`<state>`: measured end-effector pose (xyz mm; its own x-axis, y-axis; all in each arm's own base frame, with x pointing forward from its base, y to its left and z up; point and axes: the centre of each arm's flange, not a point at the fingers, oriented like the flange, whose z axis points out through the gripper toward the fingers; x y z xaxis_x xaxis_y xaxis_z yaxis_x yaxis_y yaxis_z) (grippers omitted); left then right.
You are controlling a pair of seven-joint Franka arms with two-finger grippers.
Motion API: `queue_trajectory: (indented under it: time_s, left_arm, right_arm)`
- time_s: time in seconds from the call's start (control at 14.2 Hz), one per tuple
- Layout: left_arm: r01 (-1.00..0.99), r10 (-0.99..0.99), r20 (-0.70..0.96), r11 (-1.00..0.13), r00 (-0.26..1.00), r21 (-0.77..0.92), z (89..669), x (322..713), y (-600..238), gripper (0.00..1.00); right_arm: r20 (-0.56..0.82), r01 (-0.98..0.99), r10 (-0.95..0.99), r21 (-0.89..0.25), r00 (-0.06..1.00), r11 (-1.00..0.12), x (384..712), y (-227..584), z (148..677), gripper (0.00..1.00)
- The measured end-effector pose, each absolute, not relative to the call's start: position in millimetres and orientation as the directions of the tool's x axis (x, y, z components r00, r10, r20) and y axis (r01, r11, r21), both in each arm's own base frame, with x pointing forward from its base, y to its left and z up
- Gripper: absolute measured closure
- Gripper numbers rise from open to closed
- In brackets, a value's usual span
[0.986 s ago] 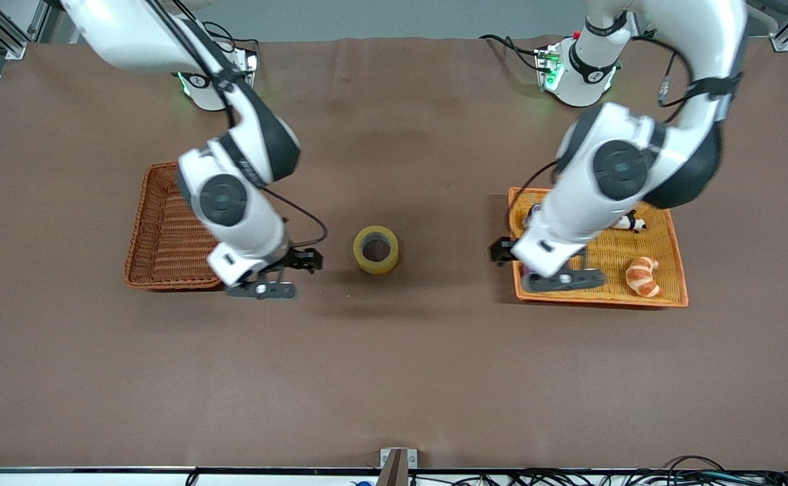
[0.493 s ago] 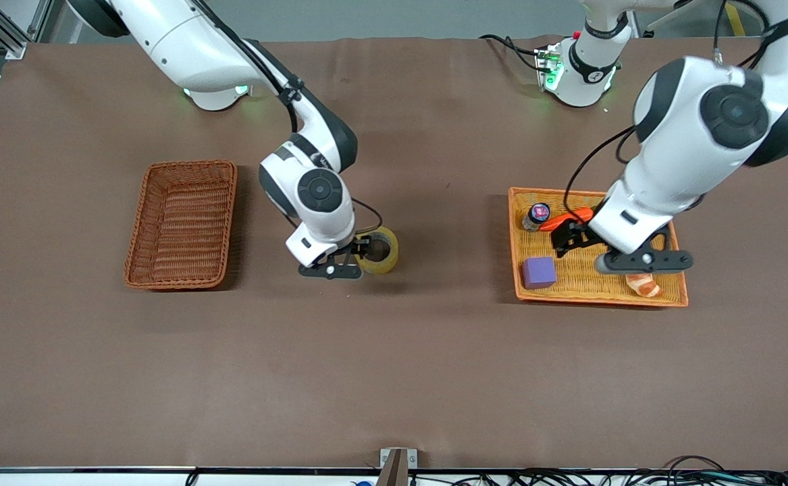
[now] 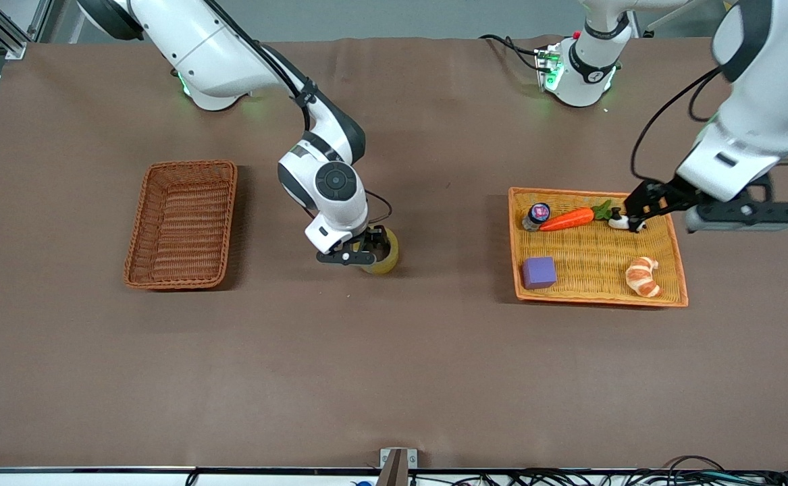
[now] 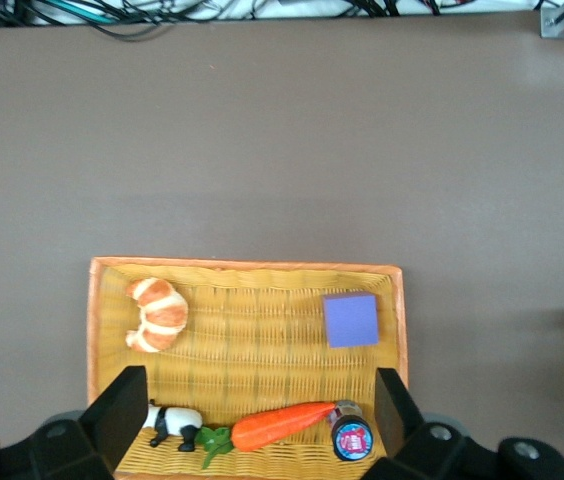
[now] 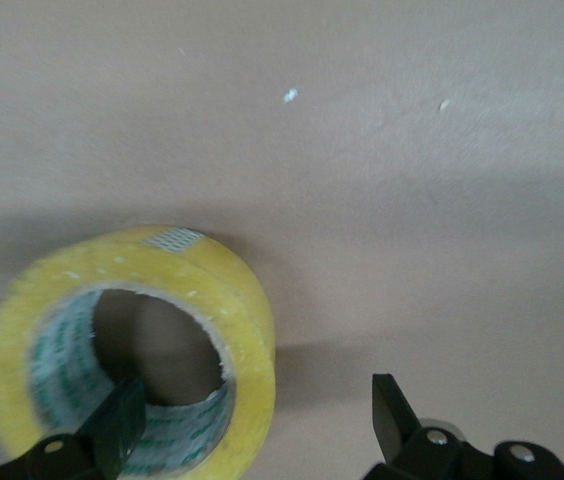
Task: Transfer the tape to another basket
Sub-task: 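Grasp the tape rim with the right gripper while the left gripper withdraws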
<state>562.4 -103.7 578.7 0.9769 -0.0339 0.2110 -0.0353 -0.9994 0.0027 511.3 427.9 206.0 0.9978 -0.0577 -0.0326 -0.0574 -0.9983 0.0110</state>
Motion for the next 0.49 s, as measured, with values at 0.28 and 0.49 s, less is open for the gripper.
queue_trajectory:
  time_s: [0.28, 0.49]
  left_arm:
    - [0.011, 0.012, 0.161, -1.000, 0.987, 0.006, 586.8, 549.3, -78.7, 0.00]
    - [0.028, 0.030, 0.142, -0.999, 0.989, 0.015, 579.8, 552.1, -71.0, 0.00]
  right_arm:
    - [-0.030, -0.089, -0.089, -0.011, 0.996, -0.996, 510.5, 430.2, 189.4, 0.01]
    - [-0.033, -0.105, -0.104, -0.010, 0.994, -0.994, 509.0, 431.2, 186.0, 0.26]
